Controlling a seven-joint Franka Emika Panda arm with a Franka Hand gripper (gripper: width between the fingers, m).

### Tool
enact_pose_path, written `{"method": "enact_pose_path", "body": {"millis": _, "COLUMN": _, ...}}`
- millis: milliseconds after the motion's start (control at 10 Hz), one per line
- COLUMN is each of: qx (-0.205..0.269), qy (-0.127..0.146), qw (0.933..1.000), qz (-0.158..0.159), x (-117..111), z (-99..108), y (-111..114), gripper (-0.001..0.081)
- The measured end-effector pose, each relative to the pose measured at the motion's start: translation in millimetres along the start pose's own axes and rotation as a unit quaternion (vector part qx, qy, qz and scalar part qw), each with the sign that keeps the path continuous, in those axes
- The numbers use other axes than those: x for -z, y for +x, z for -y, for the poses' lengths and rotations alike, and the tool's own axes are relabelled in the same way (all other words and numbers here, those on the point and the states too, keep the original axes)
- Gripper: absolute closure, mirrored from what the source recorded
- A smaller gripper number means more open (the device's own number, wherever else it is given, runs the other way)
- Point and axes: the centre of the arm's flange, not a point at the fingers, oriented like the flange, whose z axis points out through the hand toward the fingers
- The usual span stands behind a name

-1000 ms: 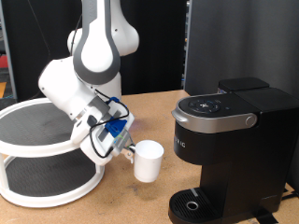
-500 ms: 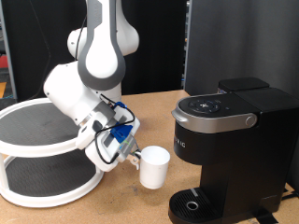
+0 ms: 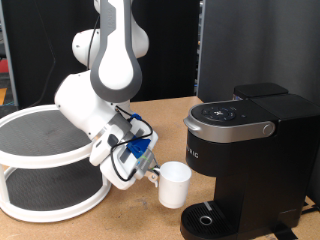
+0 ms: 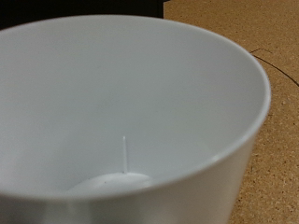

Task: Make a cup of coffee with the keurig machine

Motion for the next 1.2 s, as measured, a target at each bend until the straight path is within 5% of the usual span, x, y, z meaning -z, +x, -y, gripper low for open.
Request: {"method": "enact_pose_path", "body": {"millis": 1200, "qx": 0.029, "qy": 0.005, "qw": 0.9988, "qz": -0.040, "x": -58.4, "z": 25.9, "y": 11.5, "gripper": 0.0734}}
